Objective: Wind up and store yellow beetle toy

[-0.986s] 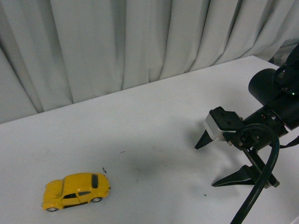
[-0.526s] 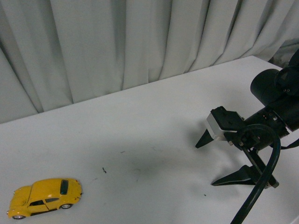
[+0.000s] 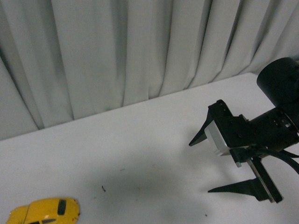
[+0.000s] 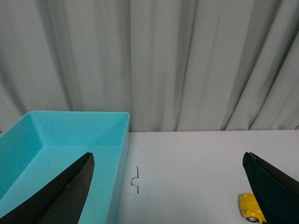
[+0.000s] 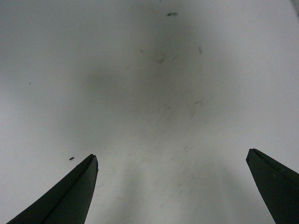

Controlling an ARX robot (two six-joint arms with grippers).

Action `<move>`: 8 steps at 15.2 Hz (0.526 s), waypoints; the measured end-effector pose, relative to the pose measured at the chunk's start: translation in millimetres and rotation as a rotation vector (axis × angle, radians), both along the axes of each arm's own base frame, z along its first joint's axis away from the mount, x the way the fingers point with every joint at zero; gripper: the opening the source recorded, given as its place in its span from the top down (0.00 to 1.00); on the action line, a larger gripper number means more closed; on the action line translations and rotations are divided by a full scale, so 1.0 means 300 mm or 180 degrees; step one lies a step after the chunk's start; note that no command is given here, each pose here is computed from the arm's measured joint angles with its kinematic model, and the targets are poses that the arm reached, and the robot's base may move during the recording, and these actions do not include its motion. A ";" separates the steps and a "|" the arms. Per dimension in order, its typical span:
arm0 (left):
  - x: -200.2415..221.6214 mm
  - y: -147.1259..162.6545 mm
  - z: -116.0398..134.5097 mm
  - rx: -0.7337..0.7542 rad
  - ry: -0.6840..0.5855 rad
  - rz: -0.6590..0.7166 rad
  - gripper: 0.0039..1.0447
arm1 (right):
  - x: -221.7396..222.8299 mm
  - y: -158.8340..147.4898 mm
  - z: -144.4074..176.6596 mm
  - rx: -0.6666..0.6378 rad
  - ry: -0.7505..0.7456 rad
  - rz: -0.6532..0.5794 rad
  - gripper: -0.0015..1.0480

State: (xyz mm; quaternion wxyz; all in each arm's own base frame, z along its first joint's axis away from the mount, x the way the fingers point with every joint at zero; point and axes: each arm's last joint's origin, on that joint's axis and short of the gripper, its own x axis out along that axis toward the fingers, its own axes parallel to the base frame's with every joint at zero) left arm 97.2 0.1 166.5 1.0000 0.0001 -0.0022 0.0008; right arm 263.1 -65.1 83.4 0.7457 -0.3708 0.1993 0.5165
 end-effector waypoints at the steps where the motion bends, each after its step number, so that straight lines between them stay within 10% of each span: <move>1: 0.000 0.000 0.000 0.0000 -0.0001 0.0000 0.06 | -0.005 0.009 0.054 0.0004 -0.0125 0.0032 0.06; 6: 0.000 0.000 0.000 0.0000 0.0000 0.0000 0.06 | 0.078 -0.008 0.403 -0.0402 -0.1389 -0.0184 0.11; 8: 0.000 0.000 0.000 0.0000 0.0000 -0.0001 0.06 | -0.027 0.093 0.410 -0.0328 -0.1935 -0.1796 0.33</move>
